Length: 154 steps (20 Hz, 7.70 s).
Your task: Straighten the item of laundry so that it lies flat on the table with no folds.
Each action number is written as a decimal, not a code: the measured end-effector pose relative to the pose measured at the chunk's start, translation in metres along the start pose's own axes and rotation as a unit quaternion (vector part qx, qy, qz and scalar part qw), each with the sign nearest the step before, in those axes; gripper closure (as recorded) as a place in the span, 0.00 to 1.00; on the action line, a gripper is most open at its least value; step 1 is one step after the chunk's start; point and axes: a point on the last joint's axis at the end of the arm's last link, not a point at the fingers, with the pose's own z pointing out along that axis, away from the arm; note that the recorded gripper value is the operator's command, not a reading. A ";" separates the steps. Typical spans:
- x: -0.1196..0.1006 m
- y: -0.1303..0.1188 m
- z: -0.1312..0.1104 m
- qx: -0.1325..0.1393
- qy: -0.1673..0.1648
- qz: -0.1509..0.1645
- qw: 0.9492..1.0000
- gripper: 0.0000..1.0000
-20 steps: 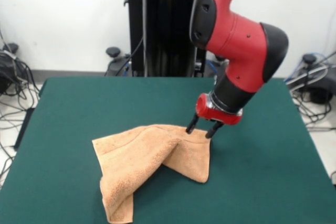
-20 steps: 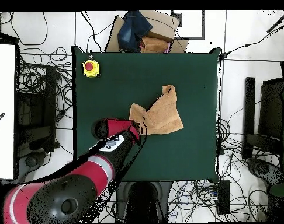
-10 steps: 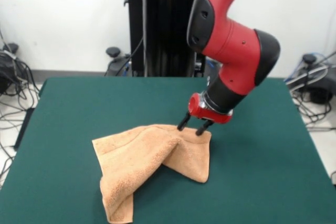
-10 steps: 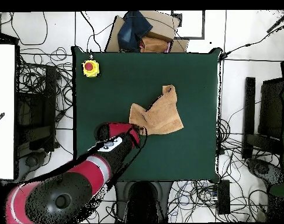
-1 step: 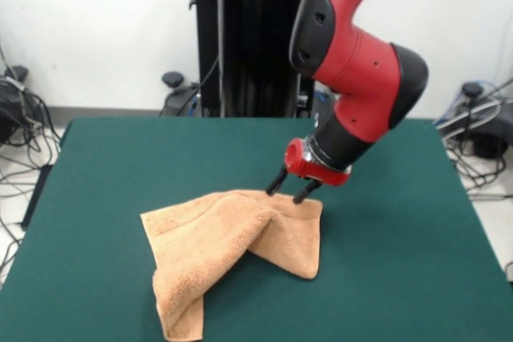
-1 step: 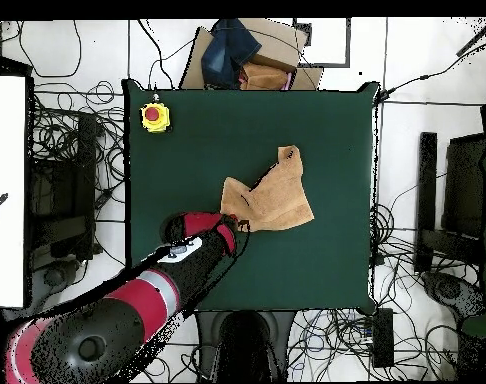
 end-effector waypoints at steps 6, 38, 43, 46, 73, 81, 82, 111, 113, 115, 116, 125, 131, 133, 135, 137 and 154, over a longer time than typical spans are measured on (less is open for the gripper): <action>-0.002 -0.007 -0.001 0.006 -0.001 0.004 1.000 0.00; -0.067 0.020 -0.062 -0.125 0.000 0.077 0.989 0.00; -0.056 0.047 -0.048 -0.108 0.001 0.047 0.993 0.00; -0.049 0.058 -0.038 -0.098 0.001 0.032 0.995 0.00; -0.038 0.036 -0.003 -0.038 0.004 0.016 0.999 0.00; -0.038 0.036 -0.004 -0.038 0.003 0.017 0.999 0.00; -0.038 0.036 -0.004 -0.036 0.003 0.016 0.999 0.00; -0.073 -0.012 -0.058 -0.023 -0.022 0.041 0.999 0.00; -0.069 -0.009 -0.051 -0.022 -0.016 0.038 0.999 0.00; -0.066 -0.008 -0.048 -0.021 -0.013 0.037 0.999 0.00; -0.066 -0.008 -0.046 -0.021 -0.013 0.037 0.999 0.00; -0.052 -0.001 -0.026 -0.014 0.004 0.027 1.000 0.00; -0.032 0.005 -0.002 0.006 0.022 0.008 1.000 0.00; -0.028 0.006 0.003 0.010 0.025 0.004 1.000 0.00; -0.022 0.009 0.009 0.014 0.031 -0.001 0.999 0.00; -0.020 0.009 0.011 0.016 0.032 -0.003 0.999 0.00; -0.057 0.008 -0.083 0.002 0.008 0.010 1.000 0.00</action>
